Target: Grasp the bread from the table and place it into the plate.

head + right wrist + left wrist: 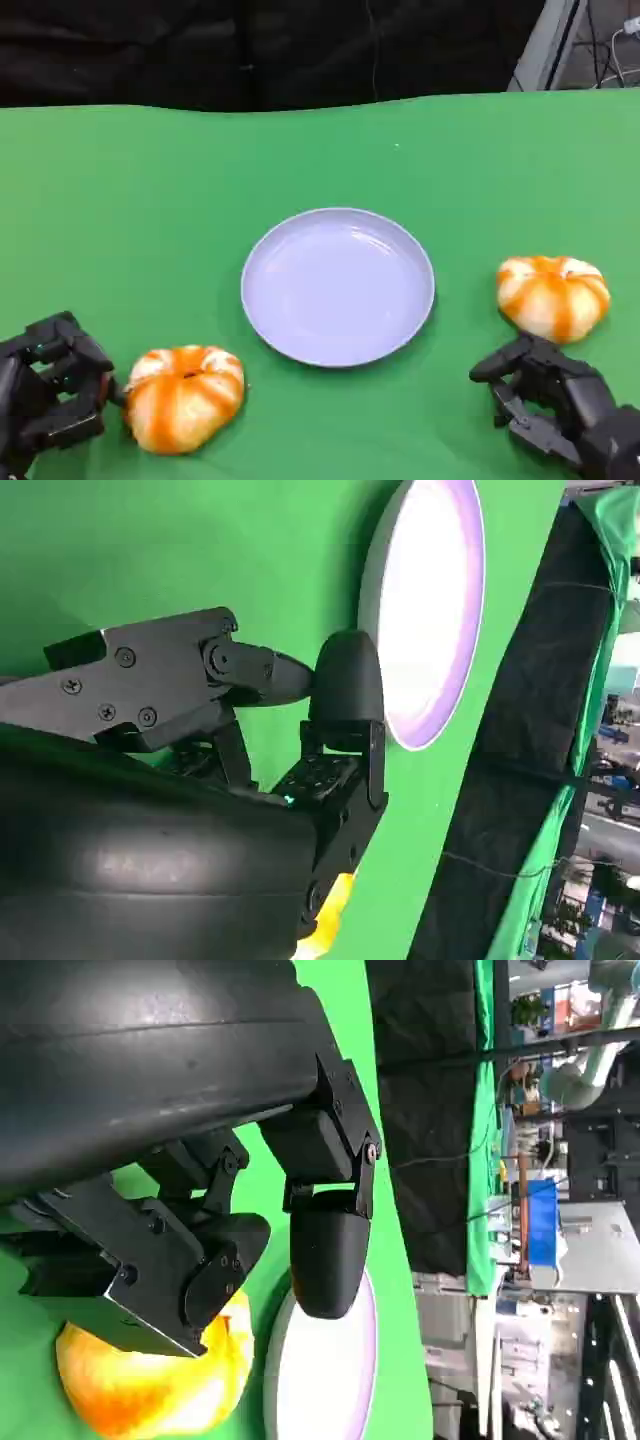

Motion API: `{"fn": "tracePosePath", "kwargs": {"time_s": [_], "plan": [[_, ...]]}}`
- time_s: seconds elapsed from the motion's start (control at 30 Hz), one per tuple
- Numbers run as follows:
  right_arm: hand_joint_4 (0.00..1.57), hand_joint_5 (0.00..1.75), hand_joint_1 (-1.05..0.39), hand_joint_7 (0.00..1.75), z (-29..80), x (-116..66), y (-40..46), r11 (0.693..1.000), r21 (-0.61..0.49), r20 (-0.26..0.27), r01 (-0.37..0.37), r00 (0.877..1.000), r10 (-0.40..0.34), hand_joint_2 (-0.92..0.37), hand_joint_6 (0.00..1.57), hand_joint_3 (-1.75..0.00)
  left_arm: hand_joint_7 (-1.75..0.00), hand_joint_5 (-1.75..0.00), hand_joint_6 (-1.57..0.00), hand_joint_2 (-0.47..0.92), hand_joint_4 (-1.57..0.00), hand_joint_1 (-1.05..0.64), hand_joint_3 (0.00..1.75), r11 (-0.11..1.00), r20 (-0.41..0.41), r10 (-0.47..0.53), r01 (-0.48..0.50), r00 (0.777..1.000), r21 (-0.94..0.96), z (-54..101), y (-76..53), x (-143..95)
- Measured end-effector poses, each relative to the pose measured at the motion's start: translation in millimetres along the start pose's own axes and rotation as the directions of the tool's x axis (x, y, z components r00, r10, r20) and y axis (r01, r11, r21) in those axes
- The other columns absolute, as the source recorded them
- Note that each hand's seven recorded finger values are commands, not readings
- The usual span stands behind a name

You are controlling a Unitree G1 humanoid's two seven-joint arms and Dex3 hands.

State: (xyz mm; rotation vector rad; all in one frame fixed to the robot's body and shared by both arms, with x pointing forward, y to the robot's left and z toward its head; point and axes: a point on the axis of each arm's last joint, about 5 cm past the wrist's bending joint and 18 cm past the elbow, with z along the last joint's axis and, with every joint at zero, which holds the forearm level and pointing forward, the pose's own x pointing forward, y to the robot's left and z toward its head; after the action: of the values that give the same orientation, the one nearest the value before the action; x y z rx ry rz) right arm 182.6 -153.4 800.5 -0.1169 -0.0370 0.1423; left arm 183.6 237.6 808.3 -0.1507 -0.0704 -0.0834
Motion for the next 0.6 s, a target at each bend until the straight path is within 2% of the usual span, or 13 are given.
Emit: {"fn": "tracePosePath", "kwargs": {"time_s": [0.4,0.5,0.6], "plan": [[0.66,1.73,-0.12,1.19,0.3,0.4,-0.4,1.000,0.005,-0.003,-0.002,1.000,0.002,-0.90,0.76,-0.53,-1.29,-1.53,-0.97,0.57,-1.00,0.13,1.22,1.000,0.002,-0.003,0.003,1.000,0.010,0.7,-1.5,0.3],[0.66,1.73,-0.14,1.19,0.3,0.4,-0.5,1.000,0.006,-0.003,-0.002,1.000,0.002,-0.90,0.75,-0.53,-1.28,-1.53,-0.95,0.62,-0.97,0.12,1.13,1.000,0.000,-0.004,0.004,1.000,0.010,0.4,-1.6,-0.2],[0.66,1.72,-0.15,1.20,0.1,0.0,-0.5,1.000,0.003,-0.001,-0.002,1.000,0.002,-0.90,0.75,-0.53,-1.24,-1.51,-0.89,0.71,-0.87,0.13,0.94,1.000,-0.001,-0.005,0.005,1.000,0.008,0.0,-1.6,-0.9]]}}
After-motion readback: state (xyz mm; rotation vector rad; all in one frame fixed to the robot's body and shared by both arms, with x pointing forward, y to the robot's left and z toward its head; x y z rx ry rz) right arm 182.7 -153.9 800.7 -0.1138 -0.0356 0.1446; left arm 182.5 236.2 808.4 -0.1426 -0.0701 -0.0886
